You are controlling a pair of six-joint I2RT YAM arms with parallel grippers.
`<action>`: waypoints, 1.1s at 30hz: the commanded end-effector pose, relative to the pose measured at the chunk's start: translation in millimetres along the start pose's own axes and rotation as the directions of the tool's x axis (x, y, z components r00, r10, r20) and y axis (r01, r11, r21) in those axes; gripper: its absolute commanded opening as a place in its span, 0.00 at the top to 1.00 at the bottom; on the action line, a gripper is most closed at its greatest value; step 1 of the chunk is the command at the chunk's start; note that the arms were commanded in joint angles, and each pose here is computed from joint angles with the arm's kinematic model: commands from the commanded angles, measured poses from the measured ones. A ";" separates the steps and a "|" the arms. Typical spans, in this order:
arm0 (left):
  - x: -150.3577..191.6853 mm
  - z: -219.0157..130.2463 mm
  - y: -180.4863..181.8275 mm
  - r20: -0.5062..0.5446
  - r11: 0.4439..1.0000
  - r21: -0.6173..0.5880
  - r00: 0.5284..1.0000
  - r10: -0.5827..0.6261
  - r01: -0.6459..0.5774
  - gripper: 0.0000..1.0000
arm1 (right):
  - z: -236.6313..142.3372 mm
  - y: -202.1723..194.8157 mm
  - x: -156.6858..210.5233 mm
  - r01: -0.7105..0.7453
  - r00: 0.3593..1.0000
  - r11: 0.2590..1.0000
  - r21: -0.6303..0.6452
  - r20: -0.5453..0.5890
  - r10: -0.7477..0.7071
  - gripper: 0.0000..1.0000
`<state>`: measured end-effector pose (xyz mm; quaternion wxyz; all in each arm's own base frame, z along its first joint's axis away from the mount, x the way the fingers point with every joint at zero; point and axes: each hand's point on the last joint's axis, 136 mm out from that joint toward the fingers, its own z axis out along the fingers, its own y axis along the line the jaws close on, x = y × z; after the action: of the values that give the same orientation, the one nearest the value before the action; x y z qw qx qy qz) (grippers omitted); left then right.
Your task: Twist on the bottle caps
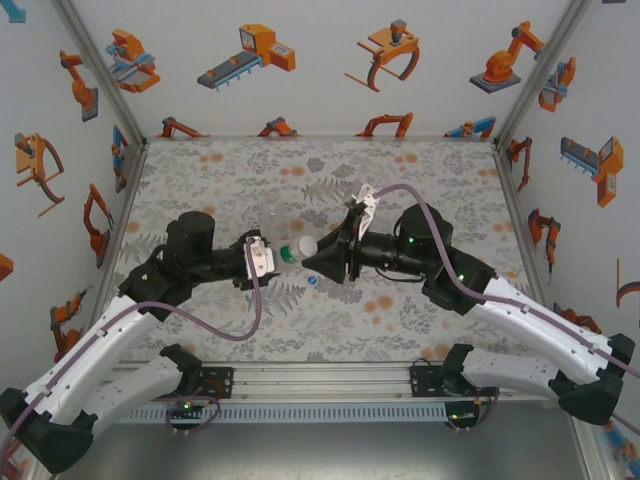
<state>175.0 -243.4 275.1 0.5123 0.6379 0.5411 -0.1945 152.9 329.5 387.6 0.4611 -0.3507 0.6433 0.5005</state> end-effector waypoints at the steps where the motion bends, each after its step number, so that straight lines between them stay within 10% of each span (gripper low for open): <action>1: -10.3 1.5 8.2 0.036 0.999 -0.028 0.999 0.018 -0.017 1.00 | 0.8 -12.6 -24.0 -0.219 0.970 0.973 0.075 0.123 0.208 1.00; 4: -8.9 1.7 11.6 0.025 0.999 -0.041 1.000 0.003 -0.002 1.00 | -6.0 -20.6 -21.8 -0.220 0.972 0.965 0.142 0.110 0.206 0.96; 11: -10.9 5.5 12.6 0.022 0.999 -0.015 0.999 -0.044 0.044 1.00 | -21.7 -12.0 -19.0 -0.001 0.997 0.990 0.140 0.078 -0.010 0.51; 17: -2.8 8.5 14.3 -0.014 0.999 -0.025 0.999 -0.039 0.039 1.00 | -19.2 -32.2 -24.7 -0.170 0.985 0.946 0.277 0.040 0.166 0.27; 33: 8.3 11.7 27.0 -0.076 0.995 -0.082 0.995 -0.064 0.057 1.00 | 26.6 -65.3 7.3 -0.561 0.795 0.729 0.393 0.009 0.606 0.29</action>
<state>205.8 -244.9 260.5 0.4982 0.6134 0.5917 -0.1595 215.7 338.3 345.0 0.3155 -0.0927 0.8329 0.4451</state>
